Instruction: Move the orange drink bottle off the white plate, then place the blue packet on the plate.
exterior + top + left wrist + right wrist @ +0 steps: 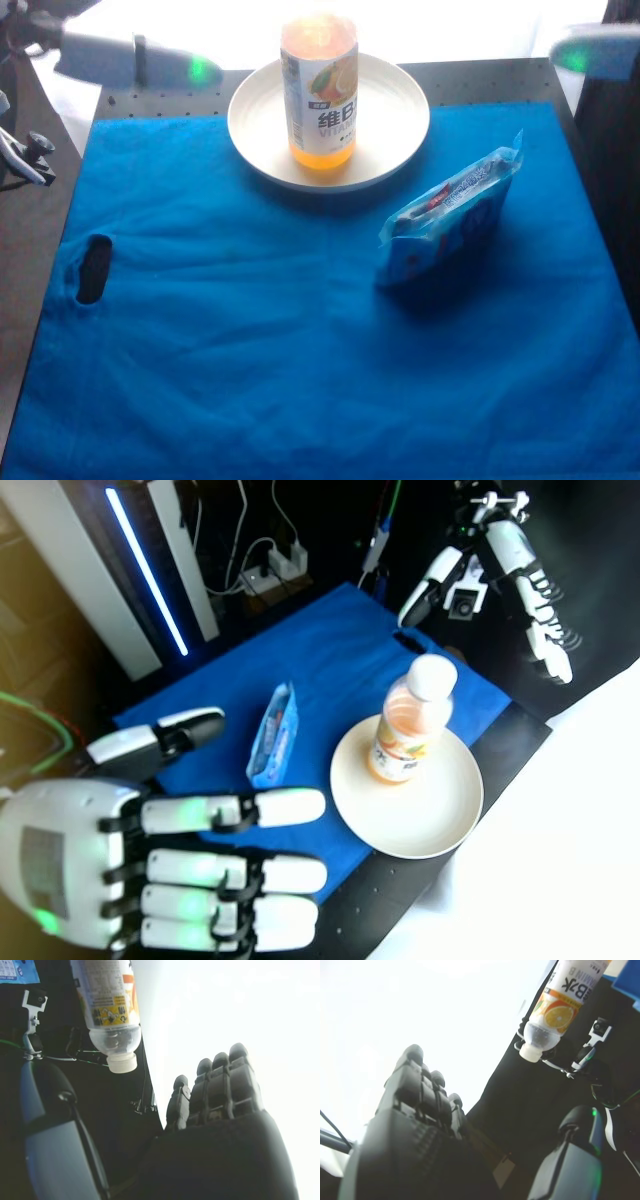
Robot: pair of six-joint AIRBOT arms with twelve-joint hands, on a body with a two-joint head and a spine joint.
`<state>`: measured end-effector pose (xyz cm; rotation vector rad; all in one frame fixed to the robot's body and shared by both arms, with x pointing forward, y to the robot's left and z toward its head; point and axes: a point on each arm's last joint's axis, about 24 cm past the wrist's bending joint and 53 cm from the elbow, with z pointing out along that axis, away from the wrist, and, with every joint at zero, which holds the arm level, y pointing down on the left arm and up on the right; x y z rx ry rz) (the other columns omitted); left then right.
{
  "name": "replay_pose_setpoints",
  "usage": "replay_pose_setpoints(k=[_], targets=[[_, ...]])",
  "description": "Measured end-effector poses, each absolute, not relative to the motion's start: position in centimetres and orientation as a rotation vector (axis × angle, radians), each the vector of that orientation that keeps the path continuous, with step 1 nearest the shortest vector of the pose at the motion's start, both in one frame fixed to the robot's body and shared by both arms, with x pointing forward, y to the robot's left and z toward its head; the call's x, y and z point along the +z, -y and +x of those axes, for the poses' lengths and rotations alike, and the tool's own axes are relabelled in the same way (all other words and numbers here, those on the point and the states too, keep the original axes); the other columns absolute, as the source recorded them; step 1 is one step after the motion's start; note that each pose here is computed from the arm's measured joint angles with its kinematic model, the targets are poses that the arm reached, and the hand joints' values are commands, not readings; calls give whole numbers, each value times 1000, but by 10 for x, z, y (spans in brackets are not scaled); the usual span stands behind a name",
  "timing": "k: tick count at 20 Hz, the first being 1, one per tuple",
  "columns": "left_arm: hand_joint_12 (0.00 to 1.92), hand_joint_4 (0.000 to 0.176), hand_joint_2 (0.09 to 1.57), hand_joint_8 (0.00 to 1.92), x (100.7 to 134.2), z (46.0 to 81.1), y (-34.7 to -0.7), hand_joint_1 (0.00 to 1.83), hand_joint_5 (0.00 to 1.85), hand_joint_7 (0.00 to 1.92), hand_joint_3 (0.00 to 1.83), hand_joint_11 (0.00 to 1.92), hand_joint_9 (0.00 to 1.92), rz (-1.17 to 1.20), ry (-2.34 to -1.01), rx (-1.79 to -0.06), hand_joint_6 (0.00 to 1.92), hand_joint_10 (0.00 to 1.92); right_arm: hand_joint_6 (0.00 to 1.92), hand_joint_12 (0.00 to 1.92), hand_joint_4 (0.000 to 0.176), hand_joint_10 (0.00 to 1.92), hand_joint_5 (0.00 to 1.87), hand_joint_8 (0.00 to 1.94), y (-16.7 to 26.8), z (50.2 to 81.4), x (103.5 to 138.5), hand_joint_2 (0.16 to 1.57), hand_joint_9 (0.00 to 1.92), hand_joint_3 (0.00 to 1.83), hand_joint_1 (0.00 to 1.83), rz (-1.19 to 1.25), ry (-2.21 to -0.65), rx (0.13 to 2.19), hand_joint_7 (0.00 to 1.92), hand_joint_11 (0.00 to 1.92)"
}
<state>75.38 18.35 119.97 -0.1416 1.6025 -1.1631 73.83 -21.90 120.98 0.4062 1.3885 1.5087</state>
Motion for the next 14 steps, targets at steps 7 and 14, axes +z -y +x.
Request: replay_pose_setpoints(k=[7, 14], targets=[[445, 176, 869, 2, 1197, 754, -181, 370, 0, 158, 0, 0, 200, -142, -1611, -1162, 0, 0, 0, 113, 81, 0, 117, 0, 214, 737, 1208, 810, 50, 0, 617, 401, -1392, 1519, 137, 0], [0, 176, 718, 0, 1181, 766, -169, 445, 0, 92, 0, 0, 8, -181, -1631, -1166, 0, 1, 3, 394, 118, 2, 155, 1, 199, 736, 1215, 820, 74, 2, 560, 365, -1384, 1547, 151, 0]])
